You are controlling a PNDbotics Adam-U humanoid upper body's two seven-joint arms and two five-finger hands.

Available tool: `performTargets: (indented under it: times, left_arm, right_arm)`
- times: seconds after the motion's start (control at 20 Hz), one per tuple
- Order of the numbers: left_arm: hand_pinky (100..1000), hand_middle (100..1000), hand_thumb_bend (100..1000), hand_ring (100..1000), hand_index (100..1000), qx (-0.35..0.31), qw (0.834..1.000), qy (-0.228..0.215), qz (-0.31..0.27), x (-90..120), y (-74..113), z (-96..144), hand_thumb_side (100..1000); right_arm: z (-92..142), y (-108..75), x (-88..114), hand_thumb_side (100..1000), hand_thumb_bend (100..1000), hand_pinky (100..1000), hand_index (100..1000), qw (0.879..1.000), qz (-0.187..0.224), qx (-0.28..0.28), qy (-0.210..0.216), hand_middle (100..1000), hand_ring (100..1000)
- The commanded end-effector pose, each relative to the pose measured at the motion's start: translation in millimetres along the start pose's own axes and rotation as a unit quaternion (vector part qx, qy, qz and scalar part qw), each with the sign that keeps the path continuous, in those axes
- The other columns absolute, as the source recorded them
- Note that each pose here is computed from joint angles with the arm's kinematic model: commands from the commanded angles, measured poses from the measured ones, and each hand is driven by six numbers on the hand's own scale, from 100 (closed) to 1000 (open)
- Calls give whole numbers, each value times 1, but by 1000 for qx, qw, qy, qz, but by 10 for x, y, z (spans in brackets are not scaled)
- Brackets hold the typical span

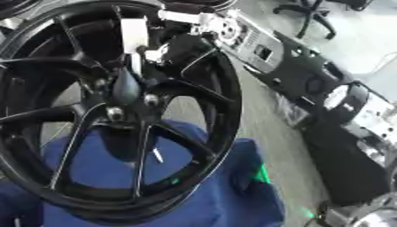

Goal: Pull the pin out of the wheel hub.

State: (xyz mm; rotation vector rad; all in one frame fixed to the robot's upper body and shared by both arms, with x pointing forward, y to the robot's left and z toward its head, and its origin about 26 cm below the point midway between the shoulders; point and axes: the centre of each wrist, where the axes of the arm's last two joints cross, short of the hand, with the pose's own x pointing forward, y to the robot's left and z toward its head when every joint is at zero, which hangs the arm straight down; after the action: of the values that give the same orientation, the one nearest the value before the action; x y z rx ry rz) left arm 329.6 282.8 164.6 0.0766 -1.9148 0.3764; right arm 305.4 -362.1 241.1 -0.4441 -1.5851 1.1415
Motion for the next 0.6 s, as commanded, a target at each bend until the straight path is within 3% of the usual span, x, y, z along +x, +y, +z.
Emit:
performTargets:
  times: [0.05,0.25,0.6]
  left_arm:
    - [750,668,145,752,723,-2,1000,-10,-8,63,14,-19,759]
    - [750,668,143,753,723,1,1000,-8,-11,55,24,-20,761]
    - [750,668,144,753,723,5,1000,-5,-14,47,38,-21,763]
  right_arm:
    - [41,-113,113,497,100,899,537,1000,3,-7,-4,375,665]
    - [63,-135,182,448,100,896,516,1000,-5,-12,-12,368,656]
    - [92,-163,262,458,100,891,491,999,-25,-16,-22,353,630]
